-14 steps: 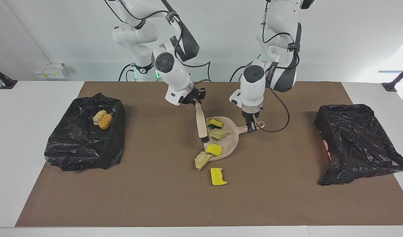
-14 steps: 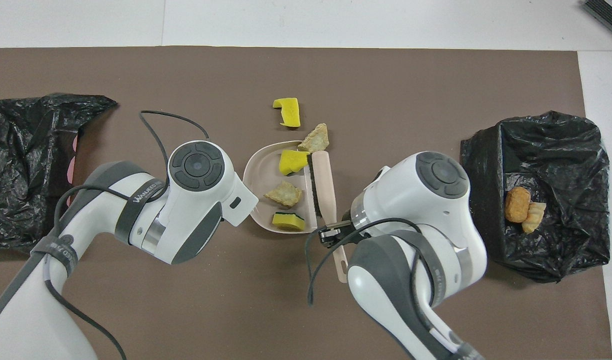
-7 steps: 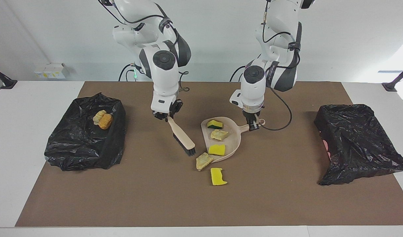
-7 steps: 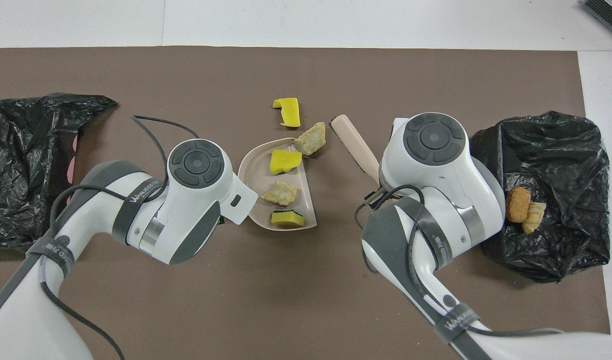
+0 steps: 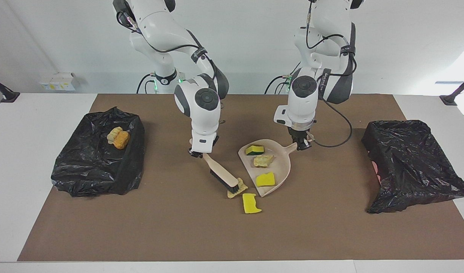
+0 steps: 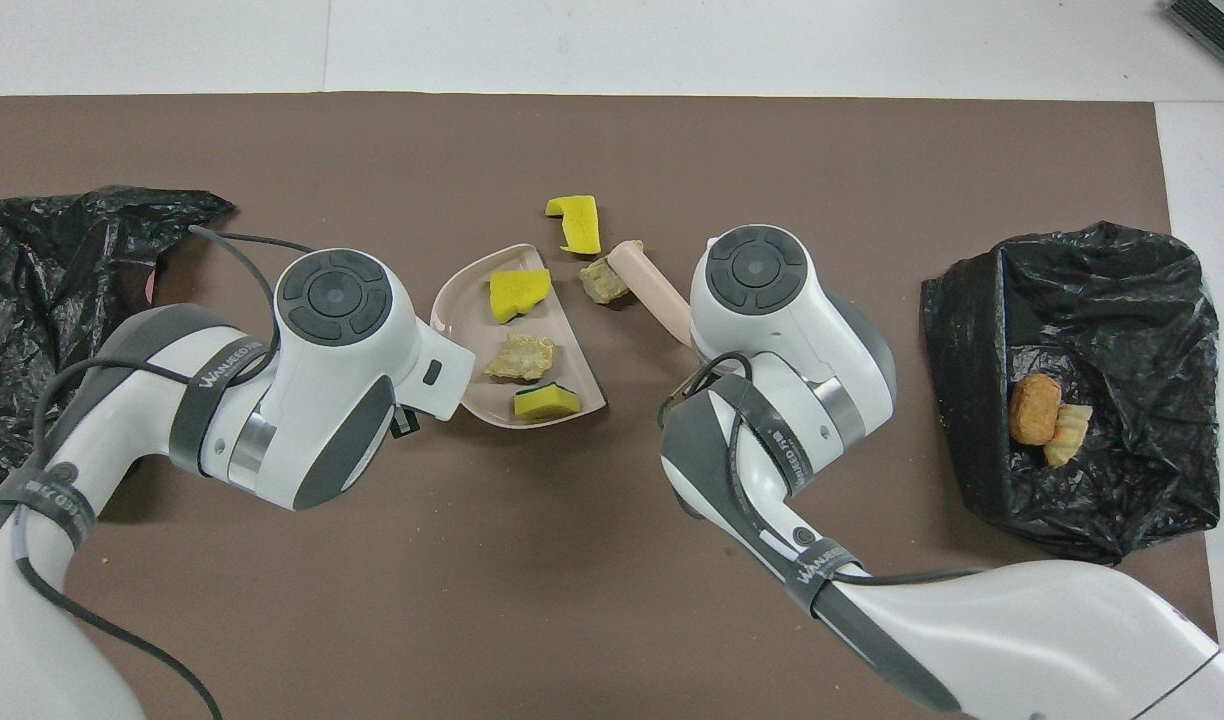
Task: Sweep and dump trash in bin
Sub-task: 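Sweep the remaining yellow scrap toward the dustpan with the right gripper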
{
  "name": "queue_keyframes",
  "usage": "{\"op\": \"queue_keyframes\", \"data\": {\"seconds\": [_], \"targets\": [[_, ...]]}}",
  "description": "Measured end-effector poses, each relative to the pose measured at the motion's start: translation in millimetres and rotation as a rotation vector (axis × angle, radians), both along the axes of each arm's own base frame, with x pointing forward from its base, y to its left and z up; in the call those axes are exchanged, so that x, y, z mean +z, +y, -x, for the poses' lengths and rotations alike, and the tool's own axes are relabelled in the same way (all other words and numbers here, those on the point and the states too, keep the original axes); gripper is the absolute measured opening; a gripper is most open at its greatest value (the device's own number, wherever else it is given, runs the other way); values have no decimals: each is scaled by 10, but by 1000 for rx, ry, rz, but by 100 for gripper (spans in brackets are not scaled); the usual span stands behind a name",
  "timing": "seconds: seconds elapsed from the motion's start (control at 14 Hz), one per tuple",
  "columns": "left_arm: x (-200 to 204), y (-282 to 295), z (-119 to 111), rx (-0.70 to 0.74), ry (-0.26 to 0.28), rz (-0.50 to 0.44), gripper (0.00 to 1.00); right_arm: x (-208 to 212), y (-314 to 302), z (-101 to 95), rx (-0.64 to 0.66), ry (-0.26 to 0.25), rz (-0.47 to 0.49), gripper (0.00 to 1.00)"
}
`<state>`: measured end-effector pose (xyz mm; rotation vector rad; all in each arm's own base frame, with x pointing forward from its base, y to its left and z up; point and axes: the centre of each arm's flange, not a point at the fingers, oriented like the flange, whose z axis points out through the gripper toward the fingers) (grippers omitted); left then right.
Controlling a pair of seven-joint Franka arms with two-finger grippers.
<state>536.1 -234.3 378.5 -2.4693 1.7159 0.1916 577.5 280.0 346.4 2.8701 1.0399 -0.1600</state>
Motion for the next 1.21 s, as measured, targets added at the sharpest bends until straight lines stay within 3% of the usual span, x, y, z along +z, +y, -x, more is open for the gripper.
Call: {"op": "queue_keyframes", "data": {"seconds": [0.14,0.36,0.57,0.79,1.0,1.21], "targets": [[2,65,-30,42,-7,0,31,-17,219,149,-6,63,-60,26],[-17,72,-37,49,-15,4,31,-4,520,430,-15,207,-155,26],[-109,8,-8,-17,-38,27,31,191,690,577,-33,243,-204,26],[-120,-9,-9,-63,-44,36,31,575,454,498,-65,201,-191,26],[-118,-22,-7,-87,-43,38,31,669,117,267,-49,91,-86,26],[-116,-109,29,-168,-34,40,31,646,-45,-110,4,-23,20,26]]}}
